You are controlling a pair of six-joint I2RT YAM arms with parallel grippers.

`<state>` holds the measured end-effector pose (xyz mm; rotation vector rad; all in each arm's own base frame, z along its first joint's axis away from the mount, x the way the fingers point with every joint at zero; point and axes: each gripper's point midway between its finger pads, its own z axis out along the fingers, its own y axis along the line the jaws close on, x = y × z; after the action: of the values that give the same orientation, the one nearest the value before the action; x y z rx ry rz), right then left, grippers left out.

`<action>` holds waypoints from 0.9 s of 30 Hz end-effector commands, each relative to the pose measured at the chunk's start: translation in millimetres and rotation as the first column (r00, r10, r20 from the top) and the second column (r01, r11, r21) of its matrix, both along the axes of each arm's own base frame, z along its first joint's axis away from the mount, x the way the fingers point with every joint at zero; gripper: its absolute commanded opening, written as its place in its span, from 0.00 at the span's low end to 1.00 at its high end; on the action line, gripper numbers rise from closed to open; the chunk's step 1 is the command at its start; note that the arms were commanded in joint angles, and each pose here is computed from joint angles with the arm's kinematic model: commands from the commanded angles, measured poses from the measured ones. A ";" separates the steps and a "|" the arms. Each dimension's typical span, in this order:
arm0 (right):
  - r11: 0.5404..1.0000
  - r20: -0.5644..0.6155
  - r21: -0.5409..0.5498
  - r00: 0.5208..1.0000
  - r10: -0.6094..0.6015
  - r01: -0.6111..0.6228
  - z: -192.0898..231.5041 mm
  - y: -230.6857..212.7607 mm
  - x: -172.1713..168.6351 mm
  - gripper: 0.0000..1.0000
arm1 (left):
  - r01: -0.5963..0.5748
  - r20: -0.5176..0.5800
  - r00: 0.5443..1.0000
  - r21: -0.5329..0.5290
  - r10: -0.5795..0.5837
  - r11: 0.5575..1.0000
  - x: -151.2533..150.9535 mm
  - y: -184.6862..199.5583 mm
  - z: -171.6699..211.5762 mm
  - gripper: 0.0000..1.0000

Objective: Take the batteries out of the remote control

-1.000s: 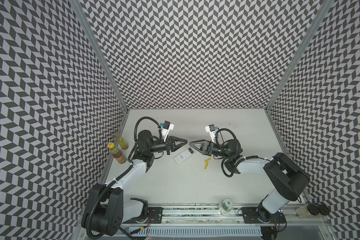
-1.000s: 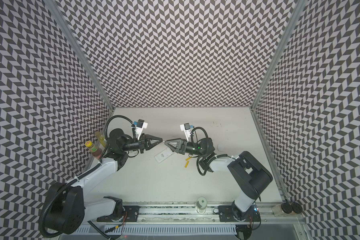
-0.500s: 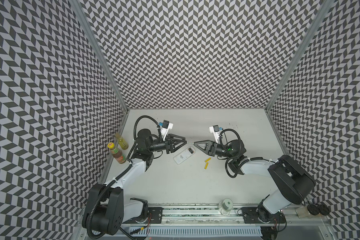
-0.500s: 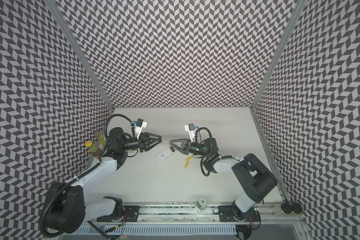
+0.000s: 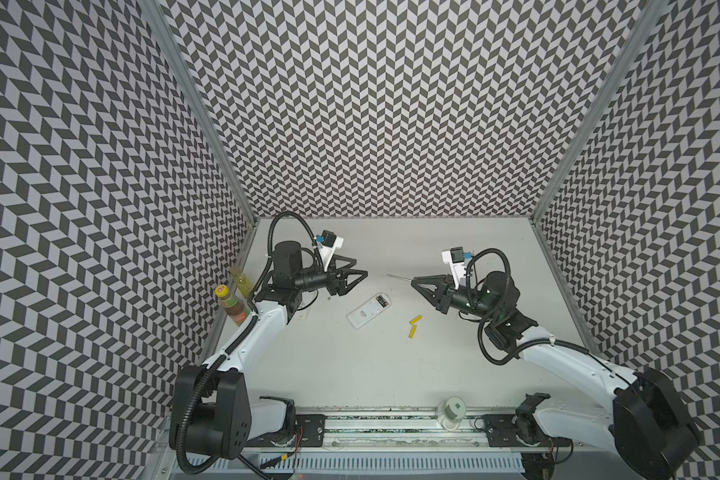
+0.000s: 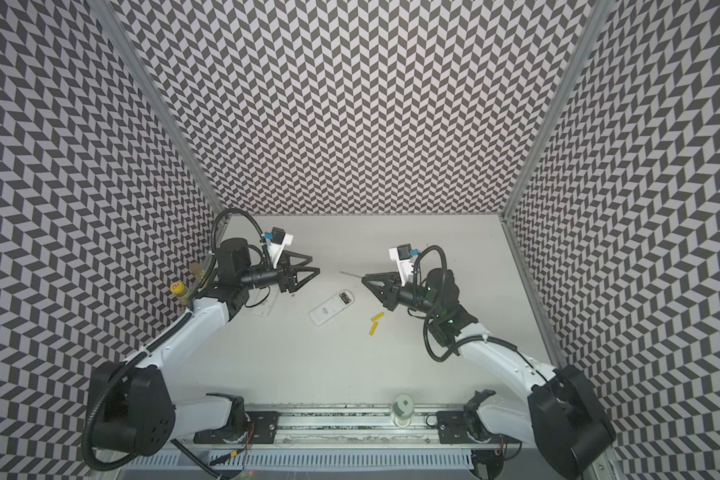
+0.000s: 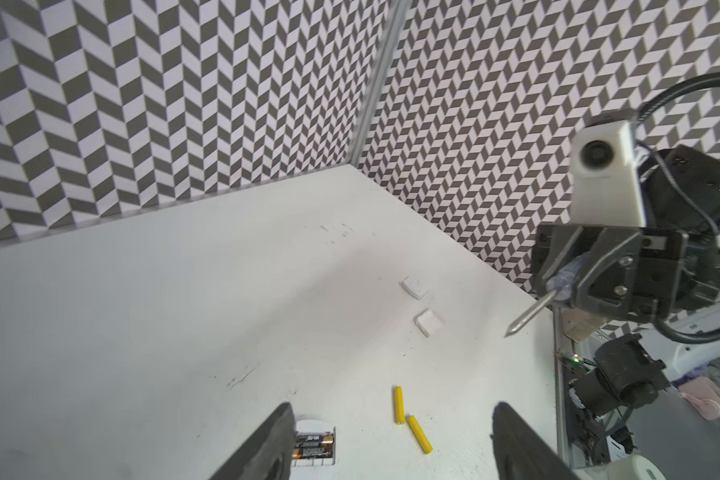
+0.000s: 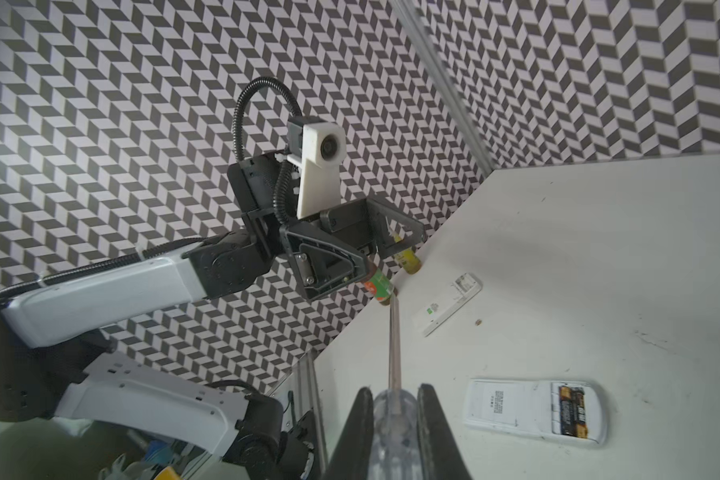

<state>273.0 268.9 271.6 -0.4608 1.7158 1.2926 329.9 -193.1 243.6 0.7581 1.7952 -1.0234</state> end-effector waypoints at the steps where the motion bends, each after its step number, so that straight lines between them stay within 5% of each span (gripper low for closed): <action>1: 0.987 0.063 -0.109 0.992 -0.110 0.116 -7.1 -19.2 6.4 0.00 | -0.020 0.051 0.999 0.233 0.008 0.972 4.3 1.6 -37.4 0.80; 13: 0.927 0.104 -0.252 0.960 -0.261 0.279 -29.4 -56.9 1.3 0.00 | 0.024 0.081 0.993 0.596 -0.090 0.803 -11.9 -6.1 -132.0 0.94; 27: 0.914 0.136 -0.274 0.953 -0.271 0.299 -31.0 -67.3 -9.6 0.00 | 0.080 -0.106 0.994 0.664 -0.012 0.743 -6.0 -15.4 -198.2 0.94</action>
<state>262.1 204.7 227.8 -0.4076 1.8865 0.8220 318.0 -200.5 43.6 1.2009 2.2649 -0.4286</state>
